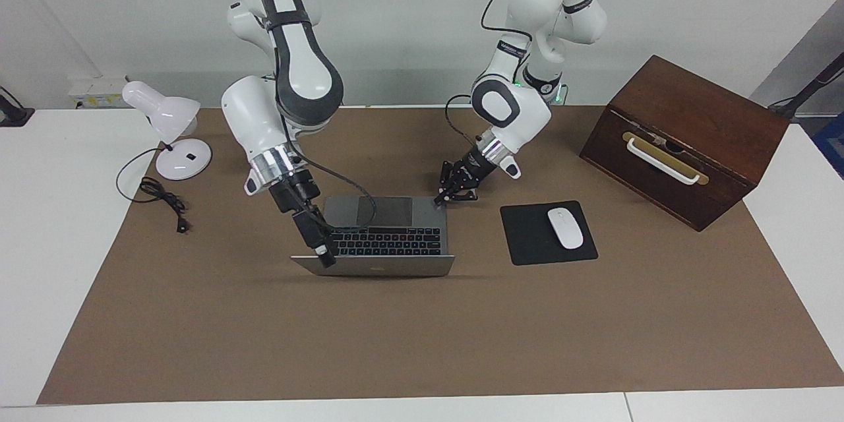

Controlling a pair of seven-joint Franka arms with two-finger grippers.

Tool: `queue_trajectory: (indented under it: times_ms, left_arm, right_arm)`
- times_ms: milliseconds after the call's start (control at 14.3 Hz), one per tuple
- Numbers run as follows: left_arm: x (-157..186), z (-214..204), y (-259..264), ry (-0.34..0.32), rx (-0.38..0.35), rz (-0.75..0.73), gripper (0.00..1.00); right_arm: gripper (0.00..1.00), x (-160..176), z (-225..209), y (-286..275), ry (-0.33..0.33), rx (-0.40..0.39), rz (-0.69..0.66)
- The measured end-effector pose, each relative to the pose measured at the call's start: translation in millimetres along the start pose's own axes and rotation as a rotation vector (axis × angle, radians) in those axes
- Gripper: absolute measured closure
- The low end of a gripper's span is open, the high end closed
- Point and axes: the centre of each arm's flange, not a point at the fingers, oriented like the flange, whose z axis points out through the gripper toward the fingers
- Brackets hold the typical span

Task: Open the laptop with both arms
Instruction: 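Push the lid farther open with the right gripper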

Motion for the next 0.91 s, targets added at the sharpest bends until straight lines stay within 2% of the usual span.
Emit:
queue_trajectory:
  times_ms: [419,907]
  left_arm:
    - [0,0,0,0.0,0.0,0.0,0.99]
    - [-4,3,2,-0.005,-0.001,0.011,0.99]
  right_arm:
    - [0.0,-13,-8,-13,-0.019,0.024,0.041]
    - [0.0,-47,-61,-51,-0.063,0.106,0.102]
